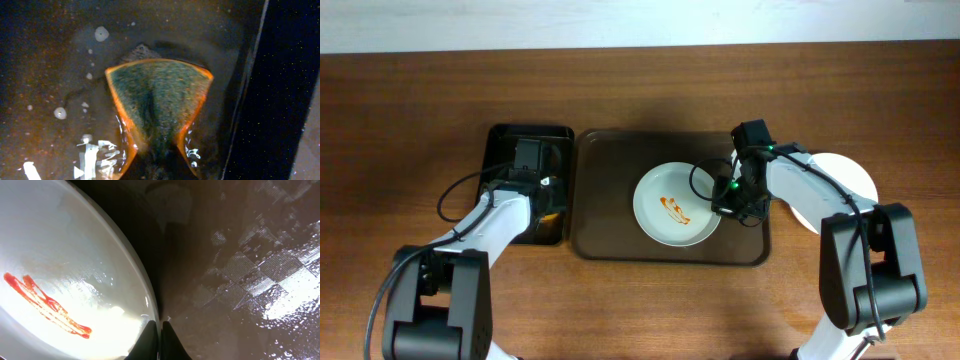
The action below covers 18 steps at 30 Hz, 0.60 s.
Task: Clean dirty plates on tray and stack at the side
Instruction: 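Grasp the sponge again with the left gripper and lift it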
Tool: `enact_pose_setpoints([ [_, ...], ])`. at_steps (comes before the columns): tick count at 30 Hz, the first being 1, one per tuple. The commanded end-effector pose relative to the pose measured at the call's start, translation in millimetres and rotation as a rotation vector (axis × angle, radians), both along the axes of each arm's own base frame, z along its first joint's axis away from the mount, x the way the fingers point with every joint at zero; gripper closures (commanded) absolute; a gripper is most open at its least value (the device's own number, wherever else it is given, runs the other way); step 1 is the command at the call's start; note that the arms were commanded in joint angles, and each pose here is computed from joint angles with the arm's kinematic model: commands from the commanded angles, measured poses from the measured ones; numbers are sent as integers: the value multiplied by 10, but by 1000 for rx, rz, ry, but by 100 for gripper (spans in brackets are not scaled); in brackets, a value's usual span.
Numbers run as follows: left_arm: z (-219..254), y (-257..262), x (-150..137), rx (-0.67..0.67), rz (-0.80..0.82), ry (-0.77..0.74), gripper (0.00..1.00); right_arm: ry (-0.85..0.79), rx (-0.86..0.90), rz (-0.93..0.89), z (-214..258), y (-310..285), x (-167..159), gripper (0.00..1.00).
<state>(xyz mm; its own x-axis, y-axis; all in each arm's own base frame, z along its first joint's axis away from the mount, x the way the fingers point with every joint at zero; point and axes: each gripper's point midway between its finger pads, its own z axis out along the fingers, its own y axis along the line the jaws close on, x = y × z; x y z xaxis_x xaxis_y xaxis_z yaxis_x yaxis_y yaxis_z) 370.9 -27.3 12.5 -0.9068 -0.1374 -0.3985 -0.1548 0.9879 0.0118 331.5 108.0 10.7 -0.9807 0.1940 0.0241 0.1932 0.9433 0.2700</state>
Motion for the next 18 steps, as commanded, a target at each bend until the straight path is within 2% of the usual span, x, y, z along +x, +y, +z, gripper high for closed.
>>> enact_pose_setpoints([
  [1, 65, -57, 64, -34, -10, -18, 100, 19, -12, -3, -56, -12, -45, 96],
  [4, 744, -199, 250, -91, -91, -189, 100, 19, -12, -3, -56, -12, -44, 96],
  [6, 1080, -209, 242, -98, -96, -272, 100, 19, -12, -3, -56, -12, -44, 96],
  [11, 1170, -220, 315, -86, -124, -319, 100, 21, -12, -3, -56, -13, -49, 96],
  [12, 1278, -225, 366, -39, -198, -363, 100, 23, -12, -2, -56, -14, -54, 96],
  [14, 1591, -236, 457, -5, -247, -478, 100, 22, -13, -2, -56, -14, -53, 96],
  [16, 1935, -177, 515, 24, -220, -596, 100, 22, -13, -3, -56, -15, -52, 96],
  [18, 2073, -148, 527, 38, -210, -641, 100, 22, -13, -2, -56, -14, -53, 96],
])
